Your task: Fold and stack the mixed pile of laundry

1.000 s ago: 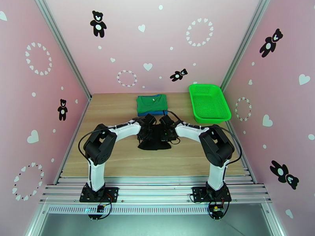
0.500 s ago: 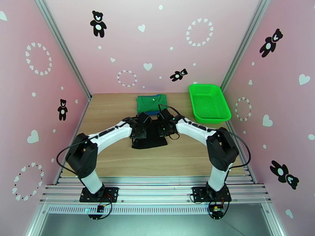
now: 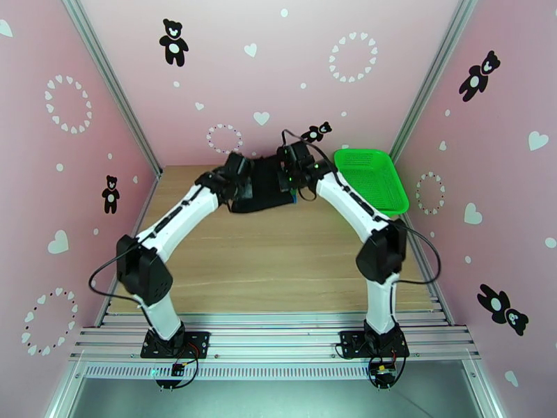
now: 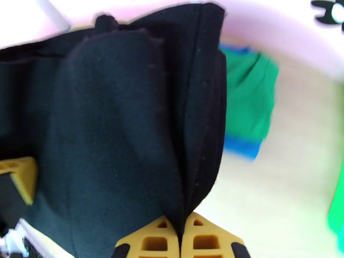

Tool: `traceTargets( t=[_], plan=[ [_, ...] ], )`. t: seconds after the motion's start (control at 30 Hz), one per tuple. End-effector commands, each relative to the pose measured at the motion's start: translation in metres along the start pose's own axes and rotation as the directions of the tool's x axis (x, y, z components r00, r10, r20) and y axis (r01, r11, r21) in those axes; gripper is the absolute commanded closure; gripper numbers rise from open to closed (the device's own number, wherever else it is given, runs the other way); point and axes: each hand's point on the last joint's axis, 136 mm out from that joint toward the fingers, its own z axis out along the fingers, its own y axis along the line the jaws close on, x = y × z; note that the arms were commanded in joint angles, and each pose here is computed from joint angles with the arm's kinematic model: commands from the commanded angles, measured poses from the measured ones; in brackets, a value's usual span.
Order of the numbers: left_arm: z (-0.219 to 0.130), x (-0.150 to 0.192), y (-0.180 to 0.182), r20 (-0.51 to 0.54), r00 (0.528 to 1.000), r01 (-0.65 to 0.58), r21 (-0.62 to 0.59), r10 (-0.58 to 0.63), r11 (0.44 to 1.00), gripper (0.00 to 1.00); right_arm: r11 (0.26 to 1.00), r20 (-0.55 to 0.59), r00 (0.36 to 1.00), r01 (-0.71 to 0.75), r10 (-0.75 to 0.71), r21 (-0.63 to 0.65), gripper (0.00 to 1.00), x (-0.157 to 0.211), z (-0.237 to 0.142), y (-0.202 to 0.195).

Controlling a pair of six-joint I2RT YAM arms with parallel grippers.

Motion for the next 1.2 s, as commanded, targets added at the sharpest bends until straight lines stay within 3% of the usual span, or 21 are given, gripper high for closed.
traceTargets(
  t=[0.0, 0.23, 0.5, 0.53, 0.6, 0.63, 0.7, 0.77, 0.83, 1.0, 1.17],
  plan=[
    [0.049, -0.022, 0.001, 0.018, 0.999, -0.033, 0.026, 0.032, 0.999, 1.00, 0.999, -0.050, 0.999, 0.013, -0.011, 0.042, 1.00, 0.001, 0.049, -0.037],
    [0.134, -0.044, -0.017, 0.021, 0.998, -0.064, 0.039, 0.063, 0.997, 1.00, 0.996, 0.081, 0.997, -0.014, 0.008, 0.083, 1.00, -0.034, 0.117, -0.085],
    [0.209, -0.026, 0.010, -0.010, 1.000, -0.005, -0.051, 0.005, 0.999, 1.00, 0.989, 0.101, 0.989, -0.115, 0.105, 0.092, 1.00, -0.009, 0.184, -0.131],
    [0.214, -0.024, 0.016, -0.015, 1.000, 0.014, -0.057, -0.015, 0.998, 1.00, 0.989, 0.100, 0.989, -0.119, 0.110, 0.088, 0.96, -0.006, 0.190, -0.132],
    [0.223, -0.017, 0.025, -0.029, 0.999, 0.032, -0.066, -0.034, 0.997, 0.99, 0.989, 0.100, 0.988, -0.124, 0.116, 0.078, 0.73, 0.000, 0.199, -0.133],
    [0.226, -0.016, 0.027, -0.030, 0.999, 0.034, -0.063, -0.036, 0.997, 0.88, 0.990, 0.101, 0.988, -0.125, 0.118, 0.071, 0.65, 0.000, 0.201, -0.132],
    [0.227, -0.017, 0.027, -0.030, 0.999, 0.025, -0.055, -0.027, 0.998, 0.44, 0.989, 0.109, 0.987, -0.129, 0.121, 0.072, 0.47, -0.003, 0.199, -0.132],
    [0.223, -0.022, 0.024, -0.021, 1.000, 0.013, -0.042, -0.014, 0.999, 0.26, 0.987, 0.122, 0.986, -0.129, 0.117, 0.096, 0.35, -0.011, 0.188, -0.135],
    [0.214, -0.033, 0.020, 0.000, 1.000, 0.003, -0.024, -0.003, 1.000, 0.04, 0.985, 0.141, 0.984, -0.124, 0.107, 0.122, 0.29, -0.024, 0.168, -0.138],
    [0.154, -0.084, 0.013, 0.106, 0.994, -0.022, 0.007, 0.021, 1.000, 0.02, 0.974, 0.189, 0.979, -0.113, 0.076, 0.194, 0.18, -0.063, 0.085, -0.142],
    [0.067, -0.121, 0.024, 0.211, 0.976, -0.049, -0.027, 0.053, 0.998, 0.02, 0.966, 0.235, 0.972, -0.083, 0.025, 0.244, 0.14, -0.069, -0.009, -0.136]
  ],
)
